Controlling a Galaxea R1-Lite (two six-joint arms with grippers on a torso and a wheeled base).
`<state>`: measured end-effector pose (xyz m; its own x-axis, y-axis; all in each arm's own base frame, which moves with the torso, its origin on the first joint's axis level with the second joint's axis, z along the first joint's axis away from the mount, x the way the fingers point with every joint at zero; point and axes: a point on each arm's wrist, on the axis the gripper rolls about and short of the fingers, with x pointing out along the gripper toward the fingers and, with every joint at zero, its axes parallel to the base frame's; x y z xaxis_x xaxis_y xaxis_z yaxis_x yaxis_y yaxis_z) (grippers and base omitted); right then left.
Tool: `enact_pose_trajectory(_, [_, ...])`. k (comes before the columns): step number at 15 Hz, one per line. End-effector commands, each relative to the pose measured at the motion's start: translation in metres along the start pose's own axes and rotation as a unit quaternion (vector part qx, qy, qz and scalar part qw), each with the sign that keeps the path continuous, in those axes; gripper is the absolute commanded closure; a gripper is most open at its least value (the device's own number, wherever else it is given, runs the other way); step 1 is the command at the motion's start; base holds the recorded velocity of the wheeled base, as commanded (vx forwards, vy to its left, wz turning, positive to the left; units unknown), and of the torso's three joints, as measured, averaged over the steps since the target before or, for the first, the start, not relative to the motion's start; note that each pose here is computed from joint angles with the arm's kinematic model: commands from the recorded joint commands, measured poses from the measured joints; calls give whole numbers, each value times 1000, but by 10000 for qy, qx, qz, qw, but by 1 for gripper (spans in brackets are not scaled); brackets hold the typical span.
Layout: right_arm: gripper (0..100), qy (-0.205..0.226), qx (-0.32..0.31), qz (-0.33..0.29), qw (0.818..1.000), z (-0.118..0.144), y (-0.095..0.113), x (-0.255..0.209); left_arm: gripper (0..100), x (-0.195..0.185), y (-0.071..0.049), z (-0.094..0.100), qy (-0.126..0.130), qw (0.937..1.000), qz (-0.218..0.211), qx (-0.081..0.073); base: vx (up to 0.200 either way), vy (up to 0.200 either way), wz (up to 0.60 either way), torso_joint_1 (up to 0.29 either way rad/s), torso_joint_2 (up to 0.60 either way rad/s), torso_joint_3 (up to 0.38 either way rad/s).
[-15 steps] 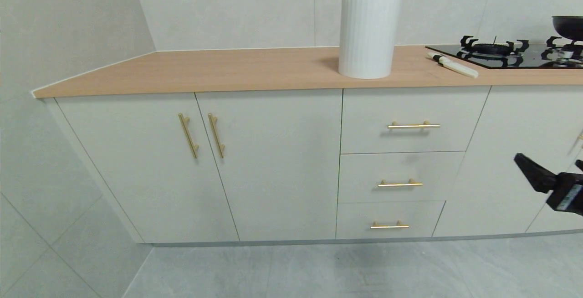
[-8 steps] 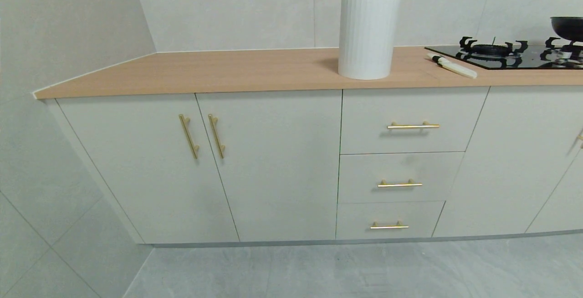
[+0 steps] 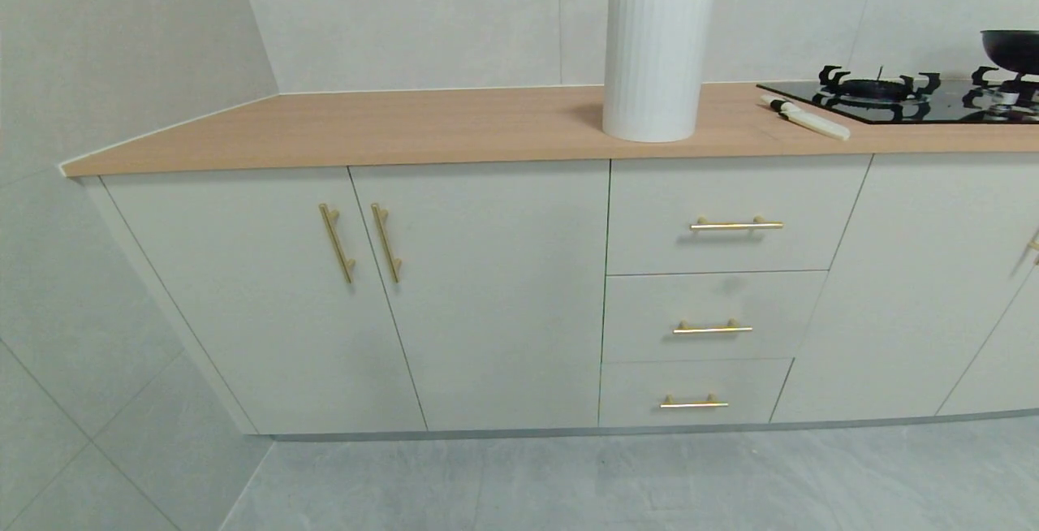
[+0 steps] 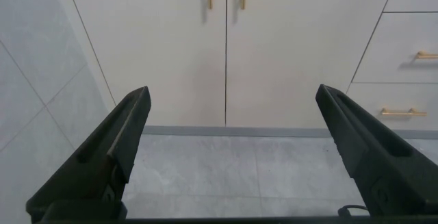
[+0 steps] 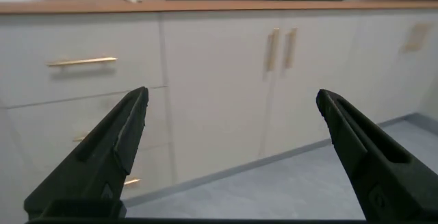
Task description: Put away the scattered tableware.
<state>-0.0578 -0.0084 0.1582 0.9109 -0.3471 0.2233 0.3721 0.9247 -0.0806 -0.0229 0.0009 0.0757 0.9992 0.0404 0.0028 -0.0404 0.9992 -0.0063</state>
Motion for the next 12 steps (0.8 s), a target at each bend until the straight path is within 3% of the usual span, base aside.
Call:
enact_pose_trajectory(1, [0, 33, 212, 578, 9981, -15, 6, -1, 0, 0, 0, 0, 6, 10000, 5, 0, 0, 0, 0, 0, 0, 0])
enact_pose_trajectory(4, [0, 470, 625, 1773, 9811, -46, 19, 6, 0, 0, 0, 0, -2, 10000, 5, 0, 0, 0, 0, 0, 0, 0])
enact_pose_trajectory(7, [0, 712, 533, 1925, 9773, -76, 27, 11, 0, 0, 0, 0, -2, 10000, 5, -8, 0, 0, 0, 0, 0, 0])
enact_pose_trajectory(10, [0, 749, 527, 1943, 9767, -80, 27, 11, 0, 0, 0, 0, -2, 10000, 5, 0, 0, 0, 0, 0, 0, 0])
enact_pose_trajectory(11, [0, 1017, 473, 1964, 9741, -86, 28, 10, 0, 0, 0, 0, 6, 10000, 5, 0, 0, 0, 0, 0, 0, 0])
enact_pose_trajectory(12, [0, 1023, 502, 1961, 9739, -85, 28, 10, 0, 0, 0, 0, 6, 10000, 5, -7, 0, 0, 0, 0, 0, 0])
